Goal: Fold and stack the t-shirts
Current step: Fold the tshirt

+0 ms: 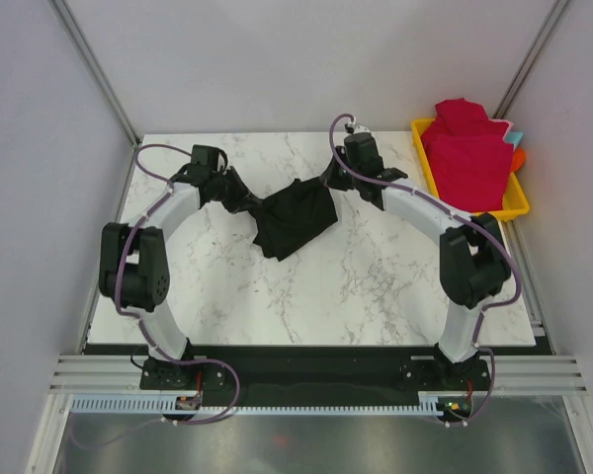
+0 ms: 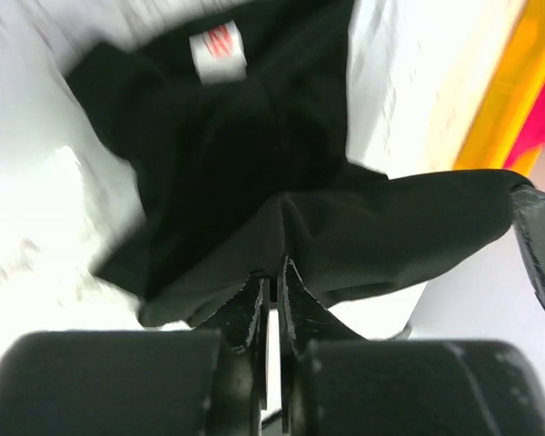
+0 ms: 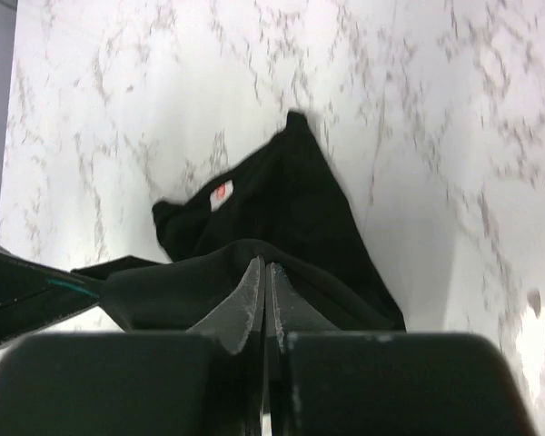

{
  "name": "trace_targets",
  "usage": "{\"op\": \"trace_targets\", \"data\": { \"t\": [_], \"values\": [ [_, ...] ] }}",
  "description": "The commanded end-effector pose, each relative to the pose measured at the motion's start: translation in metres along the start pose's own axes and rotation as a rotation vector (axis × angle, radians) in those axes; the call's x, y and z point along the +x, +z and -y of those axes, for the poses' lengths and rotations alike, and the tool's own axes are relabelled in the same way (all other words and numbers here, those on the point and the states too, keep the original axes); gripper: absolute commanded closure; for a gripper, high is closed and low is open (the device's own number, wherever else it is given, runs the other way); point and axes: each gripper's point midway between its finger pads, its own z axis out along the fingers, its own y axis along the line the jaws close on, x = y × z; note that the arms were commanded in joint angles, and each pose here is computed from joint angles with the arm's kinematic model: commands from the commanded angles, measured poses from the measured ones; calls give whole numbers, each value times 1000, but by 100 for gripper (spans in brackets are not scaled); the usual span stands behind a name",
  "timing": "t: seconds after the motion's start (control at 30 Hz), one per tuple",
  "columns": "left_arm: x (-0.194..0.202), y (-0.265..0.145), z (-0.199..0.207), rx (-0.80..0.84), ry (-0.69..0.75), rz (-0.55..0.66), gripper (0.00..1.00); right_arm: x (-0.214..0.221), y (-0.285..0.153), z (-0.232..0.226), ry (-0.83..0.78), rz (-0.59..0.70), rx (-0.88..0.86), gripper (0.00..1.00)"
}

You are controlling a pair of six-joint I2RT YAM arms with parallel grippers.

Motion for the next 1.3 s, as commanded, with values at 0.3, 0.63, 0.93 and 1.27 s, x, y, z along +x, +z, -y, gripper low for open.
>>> {"op": "trace_targets", "data": {
  "t": [0.3,0.63,0.93,1.27],
  "values": [
    [-86,37,-24,-46,-172,175,10,-44,95,-4,-40,43,-132,19],
    [-61,11,-27,-27,-143,209,16,41,76,22,-27,-136,-176,26],
    [-10,20,-50,29,-119,130,19,104,15,9,-17,-200,-276,34],
    [25,23,-49,30,7,88,21,121,-22,23,4,-168,-218,21]
  ]
}}
